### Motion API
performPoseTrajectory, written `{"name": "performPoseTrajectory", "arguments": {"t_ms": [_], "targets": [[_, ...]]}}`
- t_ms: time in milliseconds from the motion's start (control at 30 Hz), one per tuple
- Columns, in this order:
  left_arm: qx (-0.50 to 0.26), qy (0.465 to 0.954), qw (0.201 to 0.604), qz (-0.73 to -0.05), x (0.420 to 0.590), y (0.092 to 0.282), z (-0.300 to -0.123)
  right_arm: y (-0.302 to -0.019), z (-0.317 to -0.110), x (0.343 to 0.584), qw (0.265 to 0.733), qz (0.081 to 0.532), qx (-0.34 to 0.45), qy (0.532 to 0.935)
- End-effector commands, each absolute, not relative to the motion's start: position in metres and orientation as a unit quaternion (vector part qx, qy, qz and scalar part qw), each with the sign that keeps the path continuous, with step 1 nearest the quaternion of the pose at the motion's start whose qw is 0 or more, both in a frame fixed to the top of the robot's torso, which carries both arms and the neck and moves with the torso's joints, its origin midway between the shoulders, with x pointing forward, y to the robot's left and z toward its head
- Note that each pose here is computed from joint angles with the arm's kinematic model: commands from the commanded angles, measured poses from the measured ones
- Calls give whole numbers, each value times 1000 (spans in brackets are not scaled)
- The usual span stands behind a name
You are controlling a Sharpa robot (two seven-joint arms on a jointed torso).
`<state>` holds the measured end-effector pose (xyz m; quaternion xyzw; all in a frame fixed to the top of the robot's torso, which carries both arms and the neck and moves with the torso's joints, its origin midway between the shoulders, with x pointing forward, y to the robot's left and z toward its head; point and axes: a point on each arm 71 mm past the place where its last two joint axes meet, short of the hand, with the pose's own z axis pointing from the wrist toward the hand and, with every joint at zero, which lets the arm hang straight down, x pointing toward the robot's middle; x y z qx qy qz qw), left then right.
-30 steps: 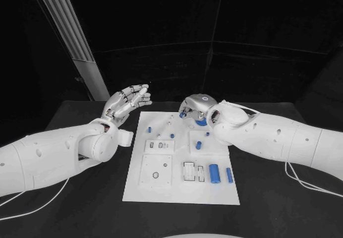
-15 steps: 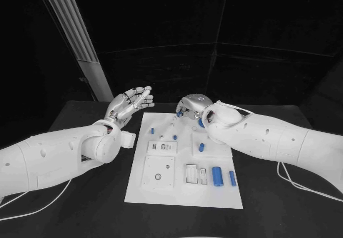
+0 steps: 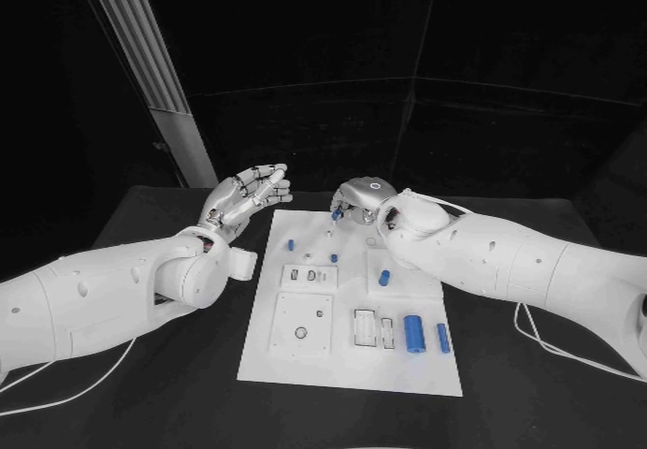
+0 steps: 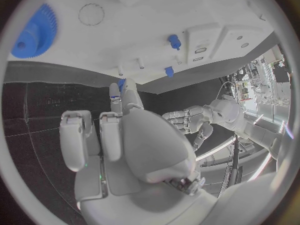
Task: Assemble the parts on the task board
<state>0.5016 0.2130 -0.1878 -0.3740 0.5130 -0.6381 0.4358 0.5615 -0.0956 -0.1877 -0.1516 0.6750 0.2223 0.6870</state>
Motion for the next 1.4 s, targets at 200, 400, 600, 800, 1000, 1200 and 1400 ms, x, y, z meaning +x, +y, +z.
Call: {"name": "performPoseTrajectory", "arguments": {"t_ms": [200, 400, 600, 800, 1000, 1200, 1400], "targets": [[-314, 435, 471, -700, 497, 211, -170, -95, -189, 565, 681, 216, -160, 681], [-314, 435, 471, -700, 497, 211, -170, -94, -190, 568, 680, 213, -160, 683], [-314, 435, 470, -701, 497, 211, -169, -95, -190, 569, 680, 210, -160, 684], [-314, 435, 470, -701, 497, 211, -169, -95, -191, 571, 678, 207, -160, 687], [-314, 435, 470, -701, 497, 211, -169, -93, -191, 572, 677, 208, -162, 687], [-314, 435, 470, -701, 497, 211, -169, -90, -192, 573, 676, 207, -164, 688], [-313, 435, 471, -701, 497, 211, -168, -88, -193, 574, 674, 207, -166, 690]]}}
